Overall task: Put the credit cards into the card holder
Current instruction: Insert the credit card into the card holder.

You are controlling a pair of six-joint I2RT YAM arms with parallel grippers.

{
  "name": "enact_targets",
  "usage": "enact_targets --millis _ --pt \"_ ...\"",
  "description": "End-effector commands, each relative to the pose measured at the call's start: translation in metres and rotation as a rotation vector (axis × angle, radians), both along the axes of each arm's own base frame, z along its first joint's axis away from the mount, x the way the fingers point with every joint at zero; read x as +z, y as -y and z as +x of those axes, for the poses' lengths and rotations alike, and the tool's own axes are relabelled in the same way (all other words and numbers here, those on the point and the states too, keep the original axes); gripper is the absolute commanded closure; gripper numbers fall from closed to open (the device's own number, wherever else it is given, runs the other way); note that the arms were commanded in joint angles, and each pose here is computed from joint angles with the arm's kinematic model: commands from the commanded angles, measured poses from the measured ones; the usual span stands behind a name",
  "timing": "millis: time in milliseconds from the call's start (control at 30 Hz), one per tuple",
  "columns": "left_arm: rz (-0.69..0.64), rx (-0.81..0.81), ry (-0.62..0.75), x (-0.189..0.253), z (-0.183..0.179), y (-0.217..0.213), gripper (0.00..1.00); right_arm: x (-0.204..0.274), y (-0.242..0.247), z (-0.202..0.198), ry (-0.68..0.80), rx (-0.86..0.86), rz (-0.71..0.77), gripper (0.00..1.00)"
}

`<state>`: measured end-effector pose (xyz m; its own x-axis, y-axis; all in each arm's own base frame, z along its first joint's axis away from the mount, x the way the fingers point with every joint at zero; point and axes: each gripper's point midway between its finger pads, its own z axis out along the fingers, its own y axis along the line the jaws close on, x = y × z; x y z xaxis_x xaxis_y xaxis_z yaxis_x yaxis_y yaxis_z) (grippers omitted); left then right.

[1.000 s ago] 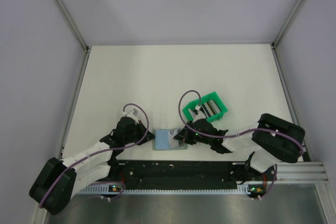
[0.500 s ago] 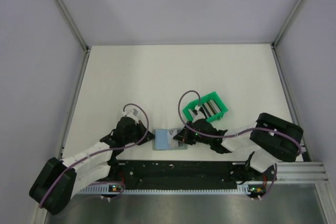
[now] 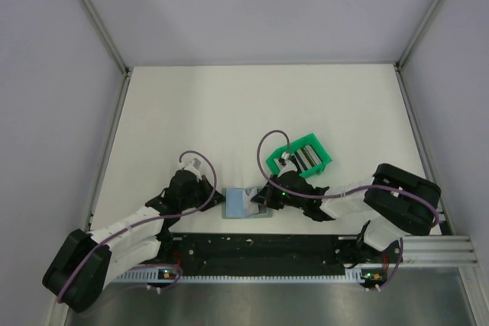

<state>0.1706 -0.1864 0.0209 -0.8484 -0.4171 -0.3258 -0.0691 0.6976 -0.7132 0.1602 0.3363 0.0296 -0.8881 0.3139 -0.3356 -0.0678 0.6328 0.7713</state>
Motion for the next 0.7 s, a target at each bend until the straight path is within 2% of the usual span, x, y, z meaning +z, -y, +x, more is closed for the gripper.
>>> enact_targets --millis 0,400,667 --pt "0.008 0.001 -0.003 -0.006 -0.003 -0.003 1.00 -0.005 0.009 0.013 0.033 -0.034 -0.081 1.00" --pt "0.004 0.002 -0.005 -0.007 -0.004 -0.003 1.00 -0.014 0.005 0.006 0.017 -0.017 -0.084 1.00" --pt "0.006 0.001 -0.007 -0.008 -0.005 -0.003 1.00 -0.016 0.007 0.002 0.040 -0.028 -0.136 1.00"
